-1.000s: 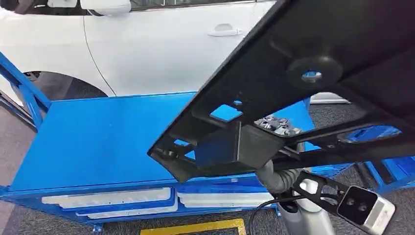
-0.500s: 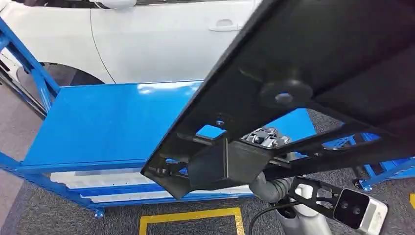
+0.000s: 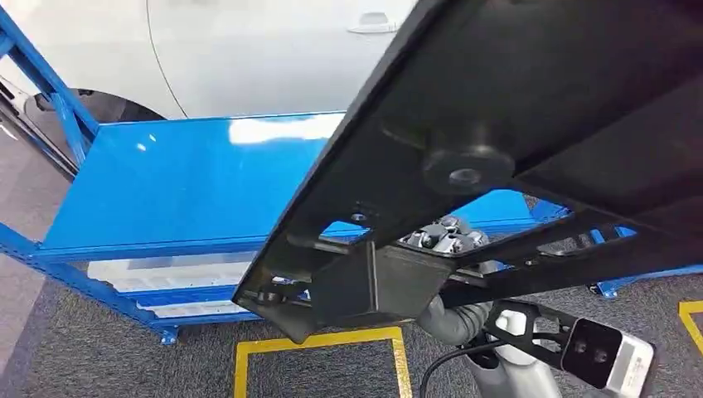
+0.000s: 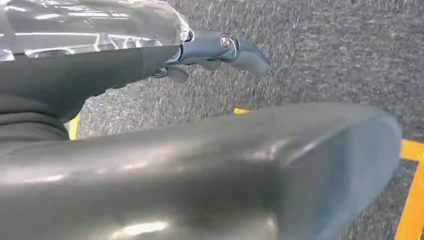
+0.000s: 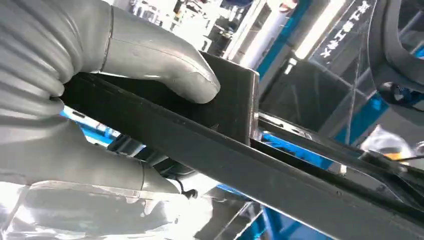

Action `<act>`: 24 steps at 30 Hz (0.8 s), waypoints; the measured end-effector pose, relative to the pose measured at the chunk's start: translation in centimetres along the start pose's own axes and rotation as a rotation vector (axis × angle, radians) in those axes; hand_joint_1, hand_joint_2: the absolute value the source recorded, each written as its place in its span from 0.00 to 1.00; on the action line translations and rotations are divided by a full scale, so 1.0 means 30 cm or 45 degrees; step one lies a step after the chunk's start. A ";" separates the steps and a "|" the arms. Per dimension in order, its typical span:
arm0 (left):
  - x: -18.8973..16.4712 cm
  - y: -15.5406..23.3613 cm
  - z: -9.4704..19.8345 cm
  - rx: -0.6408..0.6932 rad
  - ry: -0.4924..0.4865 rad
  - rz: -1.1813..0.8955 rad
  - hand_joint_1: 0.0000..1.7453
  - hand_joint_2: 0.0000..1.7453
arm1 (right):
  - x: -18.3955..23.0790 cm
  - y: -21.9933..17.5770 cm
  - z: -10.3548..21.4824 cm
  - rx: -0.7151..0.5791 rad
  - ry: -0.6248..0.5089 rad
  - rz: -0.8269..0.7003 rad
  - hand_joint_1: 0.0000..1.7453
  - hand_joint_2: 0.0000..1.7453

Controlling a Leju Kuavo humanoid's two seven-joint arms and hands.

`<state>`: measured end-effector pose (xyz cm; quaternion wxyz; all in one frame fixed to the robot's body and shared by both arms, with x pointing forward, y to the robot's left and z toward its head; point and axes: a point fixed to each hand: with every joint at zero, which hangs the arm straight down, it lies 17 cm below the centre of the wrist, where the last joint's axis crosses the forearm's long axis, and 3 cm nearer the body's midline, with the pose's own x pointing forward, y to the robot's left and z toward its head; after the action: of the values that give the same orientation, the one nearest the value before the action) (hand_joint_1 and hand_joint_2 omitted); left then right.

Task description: Take the parts from the cabinet and place them on the table.

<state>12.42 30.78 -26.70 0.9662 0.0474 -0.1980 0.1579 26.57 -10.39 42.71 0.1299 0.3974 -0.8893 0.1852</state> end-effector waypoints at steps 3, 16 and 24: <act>-0.004 0.004 0.000 0.010 0.003 0.003 0.00 0.00 | 0.003 0.006 -0.004 0.002 -0.009 -0.021 1.00 1.00; -0.027 -0.010 0.005 0.009 0.022 -0.003 0.00 0.00 | 0.006 0.032 0.030 0.038 -0.006 -0.042 1.00 1.00; -0.038 -0.050 0.011 -0.020 0.028 -0.005 0.00 0.00 | -0.002 0.033 0.045 0.065 0.023 -0.054 1.00 1.00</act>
<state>11.77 28.98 -26.89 0.9690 0.0384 -0.1885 0.1551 25.73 -10.32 41.26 0.1317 0.4178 -0.8744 0.2086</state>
